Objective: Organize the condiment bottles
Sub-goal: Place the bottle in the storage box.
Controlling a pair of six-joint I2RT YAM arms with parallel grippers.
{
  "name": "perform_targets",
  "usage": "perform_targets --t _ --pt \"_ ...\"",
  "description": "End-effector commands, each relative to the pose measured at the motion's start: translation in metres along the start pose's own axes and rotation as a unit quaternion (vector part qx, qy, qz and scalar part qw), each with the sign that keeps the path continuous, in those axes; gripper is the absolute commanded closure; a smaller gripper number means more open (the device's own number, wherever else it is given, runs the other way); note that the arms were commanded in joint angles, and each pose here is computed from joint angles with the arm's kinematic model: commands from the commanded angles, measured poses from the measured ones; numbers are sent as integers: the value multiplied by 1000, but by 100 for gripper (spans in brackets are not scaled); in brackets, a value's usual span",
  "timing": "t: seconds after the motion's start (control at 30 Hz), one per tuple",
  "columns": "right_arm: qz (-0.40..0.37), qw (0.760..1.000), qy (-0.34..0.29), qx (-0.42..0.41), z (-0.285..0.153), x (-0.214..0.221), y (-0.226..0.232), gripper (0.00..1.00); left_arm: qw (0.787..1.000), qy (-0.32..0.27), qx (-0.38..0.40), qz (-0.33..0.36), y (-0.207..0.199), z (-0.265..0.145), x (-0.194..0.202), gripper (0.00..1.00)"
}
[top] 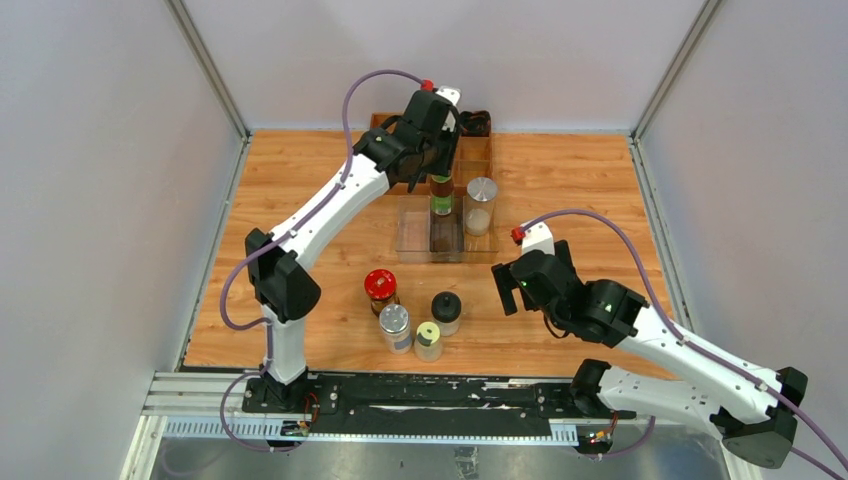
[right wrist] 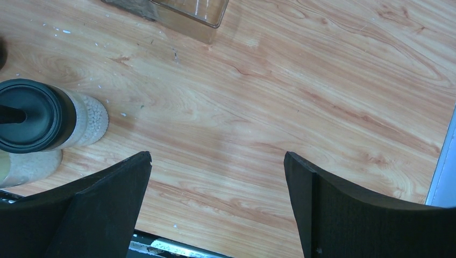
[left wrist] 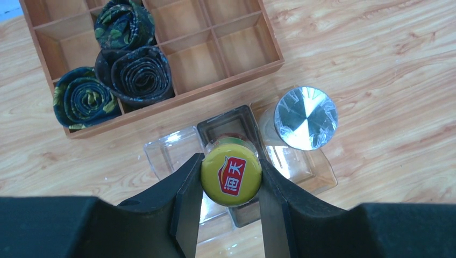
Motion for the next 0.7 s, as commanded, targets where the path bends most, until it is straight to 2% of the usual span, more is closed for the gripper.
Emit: perform_targets --t 0.0,0.67 --pt "-1 1000 7 8 -2 7 -4 0 997 -72 13 -2 -1 -10 -41 75" --pt "-2 1000 8 10 -2 8 -5 0 997 -72 27 17 -8 19 -33 76"
Point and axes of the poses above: each gripper's point midway between its finger pads, its own z axis out along the fingers, its own y axis along the line the jaws close on, x = y × z, the point moved 4 cm from there along -z, back along the fingers, and after that the axes turned 5 degrees about z, right-handed, at the moved point
